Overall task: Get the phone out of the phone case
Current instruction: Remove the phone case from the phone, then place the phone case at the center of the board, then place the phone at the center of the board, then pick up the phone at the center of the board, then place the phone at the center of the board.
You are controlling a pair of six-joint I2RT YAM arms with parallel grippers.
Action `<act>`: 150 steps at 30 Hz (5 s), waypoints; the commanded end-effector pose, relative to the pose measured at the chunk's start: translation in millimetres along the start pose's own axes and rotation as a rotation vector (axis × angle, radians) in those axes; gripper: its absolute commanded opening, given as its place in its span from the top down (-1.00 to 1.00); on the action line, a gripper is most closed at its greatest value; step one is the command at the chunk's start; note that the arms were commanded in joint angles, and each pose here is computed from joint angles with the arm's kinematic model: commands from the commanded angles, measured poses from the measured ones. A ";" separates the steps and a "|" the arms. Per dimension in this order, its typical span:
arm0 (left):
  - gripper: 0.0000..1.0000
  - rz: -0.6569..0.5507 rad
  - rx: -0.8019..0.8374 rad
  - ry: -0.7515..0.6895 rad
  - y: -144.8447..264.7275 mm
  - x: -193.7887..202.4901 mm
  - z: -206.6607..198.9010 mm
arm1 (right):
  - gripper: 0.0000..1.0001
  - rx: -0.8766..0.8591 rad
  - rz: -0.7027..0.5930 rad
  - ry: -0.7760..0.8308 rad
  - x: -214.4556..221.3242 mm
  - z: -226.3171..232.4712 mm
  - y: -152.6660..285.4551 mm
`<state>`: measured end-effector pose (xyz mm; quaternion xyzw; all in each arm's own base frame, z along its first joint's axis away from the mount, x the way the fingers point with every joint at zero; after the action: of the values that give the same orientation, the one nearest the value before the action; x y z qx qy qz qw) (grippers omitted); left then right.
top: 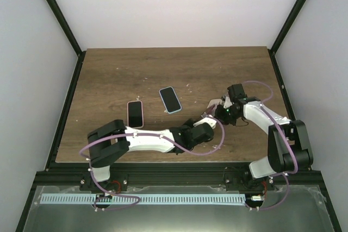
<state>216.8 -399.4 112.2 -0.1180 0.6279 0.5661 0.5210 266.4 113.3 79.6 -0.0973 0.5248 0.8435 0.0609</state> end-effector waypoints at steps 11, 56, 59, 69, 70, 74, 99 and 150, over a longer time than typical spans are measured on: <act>1.00 -0.197 -0.032 0.121 53.7 -55.9 33.6 | 0.99 -0.062 -0.175 0.663 -126.2 -48.5 57.5; 1.00 0.153 -0.550 -0.255 -80.0 -26.6 69.6 | -0.09 -0.040 -0.329 0.560 -122.9 -104.2 125.5; 1.00 0.183 -0.531 -0.269 -89.7 -21.1 62.1 | -0.11 -0.043 -0.330 0.555 -121.5 -103.3 125.7; 0.39 0.278 -0.395 -0.179 -105.0 -0.1 40.4 | -0.13 -0.098 -0.343 0.529 -125.9 -99.9 123.2; 0.38 0.279 -0.385 -0.168 -105.2 -0.1 39.1 | -0.12 -0.100 -0.344 0.527 -126.1 -99.5 123.9; -0.11 0.281 -0.319 -0.107 -100.4 -3.6 34.4 | -0.18 -0.092 -0.358 0.530 -124.3 -97.0 126.7; -1.00 0.558 -0.202 0.985 -131.2 16.4 183.8 | -0.35 -0.320 -0.580 0.694 -81.0 8.5 127.3; -0.83 0.444 0.348 -0.013 2.1 68.2 13.5 | -0.37 -0.377 -0.532 0.723 -77.5 9.2 119.8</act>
<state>182.4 -344.3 50.9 0.1074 0.7370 0.5648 0.3554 314.3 67.6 193.6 -0.4940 0.3057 0.8097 0.0836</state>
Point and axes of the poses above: each gripper's point midway between its finger pads, its own y axis back along the fingers, its own z axis along the line the jaws close on, x = y × z, the point moved 3 cm from there along y, back along the fingers, and after that the axes turned 15 degrees about y, right-handed, at the moved point
